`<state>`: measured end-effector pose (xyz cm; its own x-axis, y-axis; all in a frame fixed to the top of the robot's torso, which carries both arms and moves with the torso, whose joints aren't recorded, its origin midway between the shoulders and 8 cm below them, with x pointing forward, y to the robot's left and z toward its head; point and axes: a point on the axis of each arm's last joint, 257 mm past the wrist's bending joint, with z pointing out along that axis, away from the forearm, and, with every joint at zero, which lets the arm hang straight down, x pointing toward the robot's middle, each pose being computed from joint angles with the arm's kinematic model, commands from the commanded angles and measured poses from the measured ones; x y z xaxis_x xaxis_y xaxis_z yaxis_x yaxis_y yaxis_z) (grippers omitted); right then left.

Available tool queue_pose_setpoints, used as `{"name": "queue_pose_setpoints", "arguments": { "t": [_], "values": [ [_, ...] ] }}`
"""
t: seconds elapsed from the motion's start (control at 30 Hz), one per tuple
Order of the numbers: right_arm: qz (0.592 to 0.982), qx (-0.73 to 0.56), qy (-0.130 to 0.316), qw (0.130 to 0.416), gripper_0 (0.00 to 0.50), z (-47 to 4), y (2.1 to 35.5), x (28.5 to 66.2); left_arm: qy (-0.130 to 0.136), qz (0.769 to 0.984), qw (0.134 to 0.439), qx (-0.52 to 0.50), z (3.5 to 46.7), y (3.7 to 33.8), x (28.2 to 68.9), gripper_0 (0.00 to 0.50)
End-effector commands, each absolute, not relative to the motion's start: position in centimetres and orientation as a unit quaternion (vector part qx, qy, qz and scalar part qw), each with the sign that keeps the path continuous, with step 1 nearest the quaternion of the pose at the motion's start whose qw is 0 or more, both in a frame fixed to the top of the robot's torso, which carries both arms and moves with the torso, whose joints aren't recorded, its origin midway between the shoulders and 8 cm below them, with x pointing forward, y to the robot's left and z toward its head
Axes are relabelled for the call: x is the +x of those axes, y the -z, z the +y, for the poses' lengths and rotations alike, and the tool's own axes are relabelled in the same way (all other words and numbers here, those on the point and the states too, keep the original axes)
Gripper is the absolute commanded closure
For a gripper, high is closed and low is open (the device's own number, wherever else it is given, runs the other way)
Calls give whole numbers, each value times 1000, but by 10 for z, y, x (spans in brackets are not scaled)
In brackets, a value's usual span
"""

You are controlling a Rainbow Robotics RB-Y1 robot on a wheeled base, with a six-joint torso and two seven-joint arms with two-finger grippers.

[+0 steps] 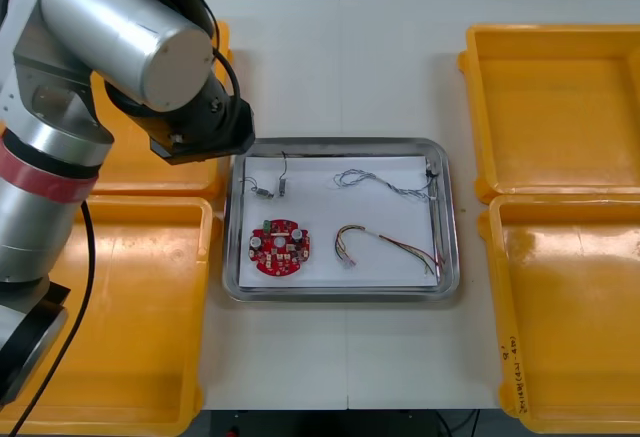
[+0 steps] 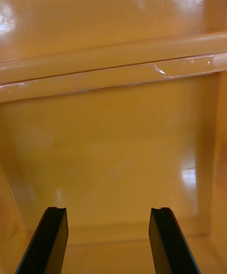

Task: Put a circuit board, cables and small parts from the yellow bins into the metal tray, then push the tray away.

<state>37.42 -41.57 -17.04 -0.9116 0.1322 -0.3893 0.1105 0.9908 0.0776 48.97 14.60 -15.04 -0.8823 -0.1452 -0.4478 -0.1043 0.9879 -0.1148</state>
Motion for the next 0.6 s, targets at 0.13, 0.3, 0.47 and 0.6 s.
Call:
{"name": "queue_pose_setpoints", "arguments": {
  "t": [0.13, 0.3, 0.47, 0.6],
  "values": [
    [980, 35, 2, 197, 0, -427, 166, 370, 52, 957, 281, -44, 183, 88, 504, 0],
    [980, 35, -2, 196, 0, -424, 166, 371, 50, 955, 290, -30, 206, 72, 507, 0],
    [980, 37, -3, 195, 0, -424, 167, 370, 55, 951, 304, -26, 230, 52, 508, 0],
    [980, 35, -6, 195, 0, -422, 167, 370, 50, 949, 309, -17, 252, 46, 507, 0]
  ]
}}
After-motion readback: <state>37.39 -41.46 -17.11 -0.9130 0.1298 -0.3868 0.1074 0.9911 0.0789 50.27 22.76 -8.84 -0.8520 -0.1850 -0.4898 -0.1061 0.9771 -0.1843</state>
